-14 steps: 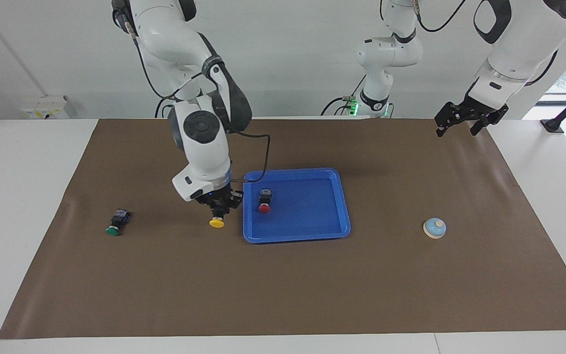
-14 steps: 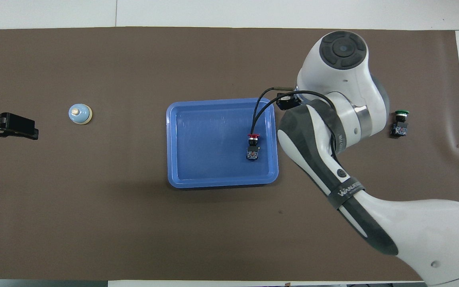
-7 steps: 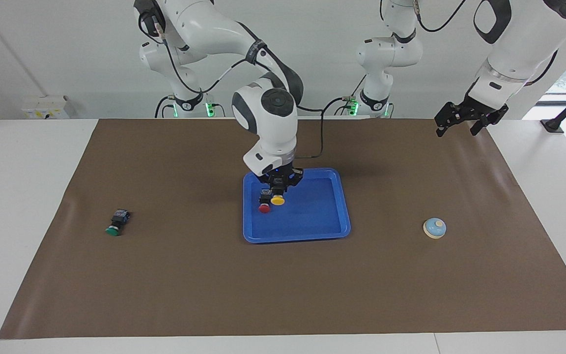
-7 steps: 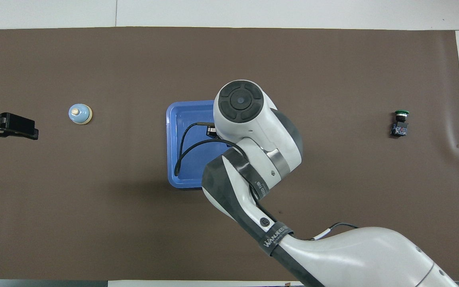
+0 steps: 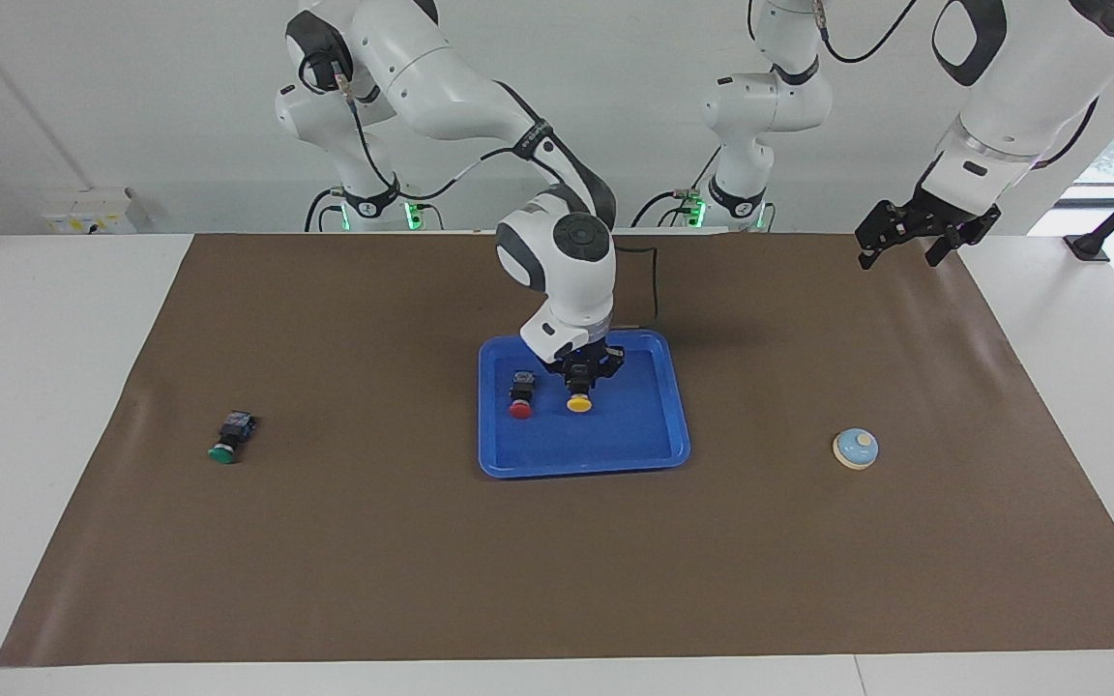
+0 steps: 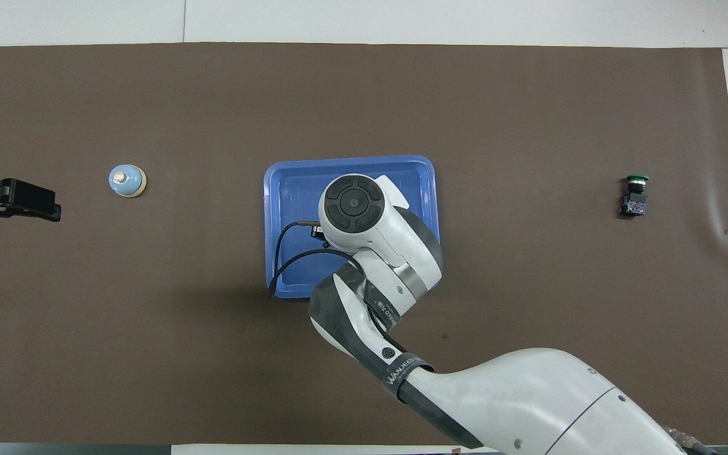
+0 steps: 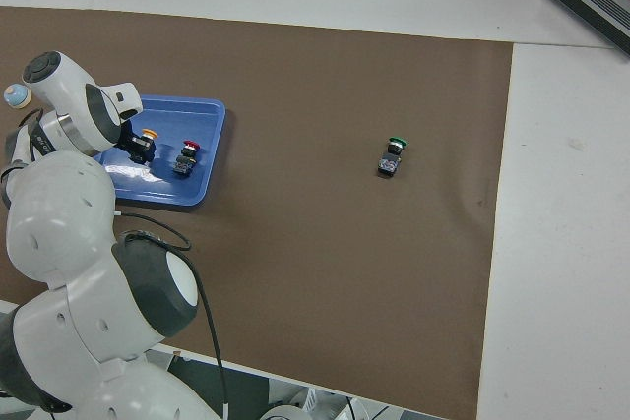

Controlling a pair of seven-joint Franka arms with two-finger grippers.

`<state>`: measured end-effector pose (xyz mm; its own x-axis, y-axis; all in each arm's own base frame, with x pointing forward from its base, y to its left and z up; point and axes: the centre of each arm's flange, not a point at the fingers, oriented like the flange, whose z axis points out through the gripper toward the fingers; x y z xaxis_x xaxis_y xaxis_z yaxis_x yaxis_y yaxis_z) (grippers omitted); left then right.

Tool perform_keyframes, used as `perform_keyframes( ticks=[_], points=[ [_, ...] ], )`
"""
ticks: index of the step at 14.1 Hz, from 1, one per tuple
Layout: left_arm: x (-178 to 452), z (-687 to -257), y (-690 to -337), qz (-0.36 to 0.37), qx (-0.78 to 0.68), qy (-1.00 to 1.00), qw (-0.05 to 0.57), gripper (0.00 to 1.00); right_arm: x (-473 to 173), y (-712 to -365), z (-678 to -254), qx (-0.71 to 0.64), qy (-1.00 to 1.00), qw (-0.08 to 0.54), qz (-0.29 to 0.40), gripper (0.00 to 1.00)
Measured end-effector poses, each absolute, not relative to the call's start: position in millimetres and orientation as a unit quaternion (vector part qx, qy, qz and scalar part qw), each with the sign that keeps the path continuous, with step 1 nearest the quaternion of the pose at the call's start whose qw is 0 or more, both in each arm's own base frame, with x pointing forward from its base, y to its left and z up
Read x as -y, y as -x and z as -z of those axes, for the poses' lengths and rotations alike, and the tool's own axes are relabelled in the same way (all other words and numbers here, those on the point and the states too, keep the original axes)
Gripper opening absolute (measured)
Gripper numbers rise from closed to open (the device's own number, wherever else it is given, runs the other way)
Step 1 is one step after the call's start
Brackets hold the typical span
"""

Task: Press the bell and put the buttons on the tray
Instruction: 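Place the orange button in the tray beside the red one, then withdraw the right gripper and grasp the green-capped button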

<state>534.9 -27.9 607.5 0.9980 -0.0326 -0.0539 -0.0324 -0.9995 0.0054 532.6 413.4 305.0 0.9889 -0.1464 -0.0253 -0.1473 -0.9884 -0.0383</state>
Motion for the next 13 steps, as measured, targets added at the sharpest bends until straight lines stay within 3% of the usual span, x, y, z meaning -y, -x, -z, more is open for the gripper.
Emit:
perform_keyframes(
  ticks=[4,6,9,10,13],
  points=[
    [28,-608,-535,0.027,0.016,-1.000,0.002,1.00,-409,-523,-300,-0.080,0.997,0.015,-0.014,0.41],
    [28,-608,-535,0.027,0.016,-0.999,0.002,1.00,-409,-523,-304,-0.098,0.995,0.015,-0.013,0.58],
    [28,-608,-535,0.027,0.016,-0.999,0.002,1.00,-403,-529,-322,-0.130,0.991,0.004,-0.020,0.93],
    [28,-608,-535,0.027,0.016,-1.000,0.002,1.00,-395,-537,-334,-0.139,0.990,0.000,-0.021,1.00],
    [28,-608,-535,0.027,0.016,-0.999,0.002,1.00,-340,-571,-378,-0.179,0.984,-0.004,-0.015,1.00]
  ],
)
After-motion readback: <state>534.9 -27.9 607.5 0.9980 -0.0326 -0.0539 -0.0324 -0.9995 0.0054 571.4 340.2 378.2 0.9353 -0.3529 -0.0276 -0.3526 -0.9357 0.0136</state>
